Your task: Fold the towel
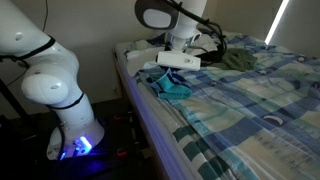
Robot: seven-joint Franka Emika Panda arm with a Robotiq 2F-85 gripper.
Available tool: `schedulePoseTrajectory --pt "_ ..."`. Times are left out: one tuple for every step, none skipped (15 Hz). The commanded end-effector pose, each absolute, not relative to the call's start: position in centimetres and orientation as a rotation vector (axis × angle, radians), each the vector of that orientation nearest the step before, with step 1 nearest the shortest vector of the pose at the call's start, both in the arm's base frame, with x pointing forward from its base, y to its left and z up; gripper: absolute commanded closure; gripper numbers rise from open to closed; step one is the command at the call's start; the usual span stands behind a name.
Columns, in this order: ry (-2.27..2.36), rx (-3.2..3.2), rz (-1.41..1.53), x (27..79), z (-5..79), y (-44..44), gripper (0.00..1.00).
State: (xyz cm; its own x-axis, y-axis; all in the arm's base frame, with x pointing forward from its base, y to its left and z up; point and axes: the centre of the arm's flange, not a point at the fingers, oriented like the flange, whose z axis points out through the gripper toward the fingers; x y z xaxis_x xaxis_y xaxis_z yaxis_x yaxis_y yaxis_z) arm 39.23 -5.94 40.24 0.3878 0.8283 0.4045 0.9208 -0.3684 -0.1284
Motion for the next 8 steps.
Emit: schedulePoseTrajectory --pt "-1.441 -2.311 -0.355 37.3 39.2 -4.5 0.98" --pt "-1.414 -2.316 -0.345 37.1 39.0 -4.2 0.98" --pt "-1.392 -2.320 -0.335 36.9 38.8 -4.0 0.98" --pt "-1.375 -2.325 -0.325 36.6 38.7 -3.8 0.98" --pt "-1.361 -2.330 -0.317 36.4 38.7 -3.5 0.98" --pt "-1.349 -2.335 -0.309 36.2 38.7 -3.3 0.98" --pt "-1.340 -2.339 -0.305 36.1 38.7 -3.0 0.98" --pt "-1.337 -2.337 -0.299 35.9 38.6 -2.7 0.98"
